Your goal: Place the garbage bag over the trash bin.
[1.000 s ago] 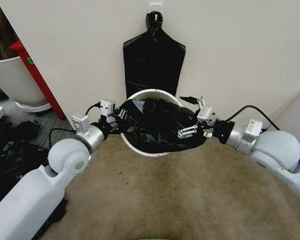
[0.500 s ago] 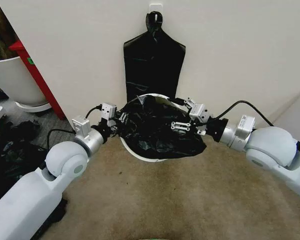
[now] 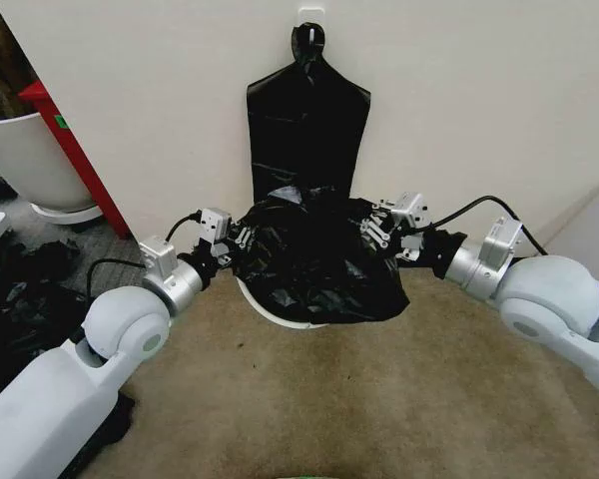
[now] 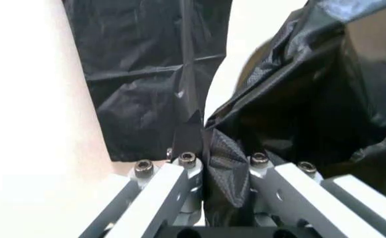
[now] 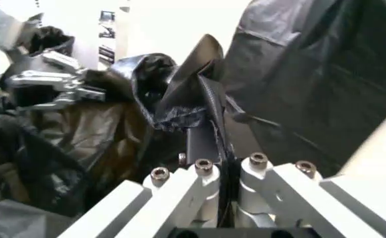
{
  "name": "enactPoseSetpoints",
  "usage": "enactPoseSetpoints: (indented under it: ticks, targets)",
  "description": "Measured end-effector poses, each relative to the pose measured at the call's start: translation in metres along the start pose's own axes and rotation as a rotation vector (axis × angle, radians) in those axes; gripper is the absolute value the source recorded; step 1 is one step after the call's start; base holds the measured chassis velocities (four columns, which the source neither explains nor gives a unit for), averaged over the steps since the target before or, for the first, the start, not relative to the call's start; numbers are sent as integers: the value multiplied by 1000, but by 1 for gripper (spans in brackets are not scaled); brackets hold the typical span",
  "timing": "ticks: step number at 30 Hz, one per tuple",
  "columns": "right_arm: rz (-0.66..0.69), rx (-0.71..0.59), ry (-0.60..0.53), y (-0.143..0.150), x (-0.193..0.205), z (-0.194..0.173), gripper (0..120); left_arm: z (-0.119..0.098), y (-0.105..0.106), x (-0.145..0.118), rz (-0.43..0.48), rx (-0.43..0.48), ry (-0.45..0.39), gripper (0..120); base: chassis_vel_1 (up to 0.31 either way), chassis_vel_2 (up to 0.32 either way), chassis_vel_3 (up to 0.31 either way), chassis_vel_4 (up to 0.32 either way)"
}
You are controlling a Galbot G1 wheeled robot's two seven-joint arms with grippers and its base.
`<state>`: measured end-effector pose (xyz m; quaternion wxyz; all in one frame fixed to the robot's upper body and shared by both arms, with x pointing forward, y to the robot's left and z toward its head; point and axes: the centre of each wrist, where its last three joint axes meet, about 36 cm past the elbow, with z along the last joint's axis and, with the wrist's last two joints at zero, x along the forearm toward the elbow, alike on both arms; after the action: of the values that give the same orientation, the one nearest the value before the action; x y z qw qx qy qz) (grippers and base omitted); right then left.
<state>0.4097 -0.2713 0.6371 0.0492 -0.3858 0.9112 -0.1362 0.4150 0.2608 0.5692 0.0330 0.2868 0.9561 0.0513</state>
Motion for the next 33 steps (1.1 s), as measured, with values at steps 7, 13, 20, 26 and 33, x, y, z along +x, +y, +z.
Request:
enactPoseSetpoints:
  ticks: [7,13,20,26,33]
  targets:
    - [22,-47,13,-12,-2,-4,0,2,0,12,47,-53,-1,4,0,0,0,0]
    - [19,-68,6,-18,-7,-9,0,6,2,22,97,-85,19,4,0,0,0,0]
    - [17,-72,2,-22,-12,-10,0,6,1,23,112,-89,20,4,0,0,0,0]
    - [3,-90,22,-35,-25,-1,0,5,0,23,149,-86,0,4,0,0,0,0]
    - [-107,-124,99,-72,-36,41,0,7,6,28,226,-42,-69,4,0,0,0,0]
